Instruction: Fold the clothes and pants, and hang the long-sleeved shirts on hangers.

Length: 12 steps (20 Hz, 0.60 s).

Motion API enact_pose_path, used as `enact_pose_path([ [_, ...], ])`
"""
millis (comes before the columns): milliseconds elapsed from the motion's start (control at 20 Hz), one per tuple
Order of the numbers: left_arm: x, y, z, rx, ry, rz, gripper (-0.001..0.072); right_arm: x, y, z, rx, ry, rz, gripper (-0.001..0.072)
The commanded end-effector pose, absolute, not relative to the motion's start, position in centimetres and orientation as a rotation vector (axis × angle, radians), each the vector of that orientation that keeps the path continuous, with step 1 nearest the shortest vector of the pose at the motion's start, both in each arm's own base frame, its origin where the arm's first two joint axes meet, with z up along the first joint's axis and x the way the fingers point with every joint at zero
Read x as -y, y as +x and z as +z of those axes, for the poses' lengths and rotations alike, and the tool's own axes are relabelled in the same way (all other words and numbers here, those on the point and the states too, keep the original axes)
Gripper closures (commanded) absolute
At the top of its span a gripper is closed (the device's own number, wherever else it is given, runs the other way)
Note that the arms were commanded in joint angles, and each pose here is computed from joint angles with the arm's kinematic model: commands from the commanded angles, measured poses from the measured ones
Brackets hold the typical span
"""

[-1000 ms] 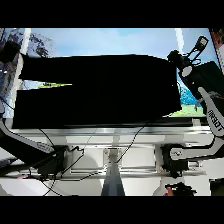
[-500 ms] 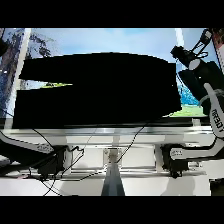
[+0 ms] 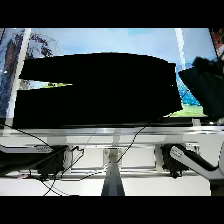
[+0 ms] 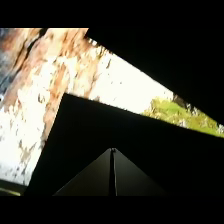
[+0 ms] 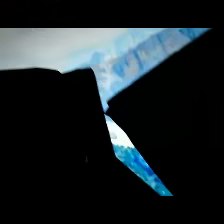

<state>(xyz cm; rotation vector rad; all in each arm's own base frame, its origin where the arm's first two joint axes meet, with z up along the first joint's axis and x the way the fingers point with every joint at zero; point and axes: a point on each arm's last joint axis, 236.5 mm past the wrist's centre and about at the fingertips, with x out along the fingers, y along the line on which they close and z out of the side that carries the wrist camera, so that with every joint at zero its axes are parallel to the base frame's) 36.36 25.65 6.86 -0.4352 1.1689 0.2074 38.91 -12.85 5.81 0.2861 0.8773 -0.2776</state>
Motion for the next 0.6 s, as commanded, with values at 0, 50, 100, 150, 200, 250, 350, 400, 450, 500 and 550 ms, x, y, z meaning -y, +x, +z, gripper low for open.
enact_pose_path([
  [0, -24.7, 31.1, 5.3, -1.288, -0.506, 0.253, 0.0704, 12.3, 29.4, 2.7, -1.026, 0.335, -0.346, 0.0693],
  [50, -24.4, 30.2, 4.6, -1.296, -0.525, 0.263, 0.0703, 11.9, 27.6, 2.1, -1.032, 0.343, -0.359, 0.0693],
  [100, -24.1, 29.3, 3.9, -1.309, -0.547, 0.268, 0.0703, 12.0, 25.8, 1.8, -1.030, 0.336, -0.386, 0.0693],
  [150, -23.8, 28.4, 3.2, -1.325, -0.573, 0.273, 0.0703, 12.8, 24.2, 2.1, -1.011, 0.327, -0.436, 0.0693],
  [200, -23.8, 27.7, 2.6, -1.335, -0.593, 0.279, 0.0702, 14.1, 23.0, 3.3, -0.974, 0.315, -0.493, 0.0693],
  [250, -23.8, 27.2, 2.2, -1.343, -0.610, 0.284, 0.0702, 15.6, 21.9, 5.1, -0.914, 0.296, -0.559, 0.0693],
  [350, -24.0, 26.8, 1.8, -1.344, -0.623, 0.294, 0.0702, 18.1, 20.3, 10.1, -0.738, 0.274, -0.693, 0.0692],
  [400, -24.3, 26.9, 1.7, -1.336, -0.620, 0.302, 0.0702, 18.7, 19.7, 12.1, -0.673, 0.247, -0.727, 0.0693],
  [450, -24.6, 26.9, 1.7, -1.328, -0.614, 0.310, 0.0702, 19.2, 18.8, 13.4, -0.642, 0.209, -0.765, 0.0693],
  [500, -25.0, 26.8, 1.7, -1.331, -0.597, 0.320, 0.0702, 19.8, 17.6, 14.0, -0.641, 0.167, -0.808, 0.0693],
  [550, -25.6, 26.3, 1.5, -1.343, -0.576, 0.343, 0.0702, 20.5, 16.4, 14.4, -0.645, 0.133, -0.859, 0.0692],
])
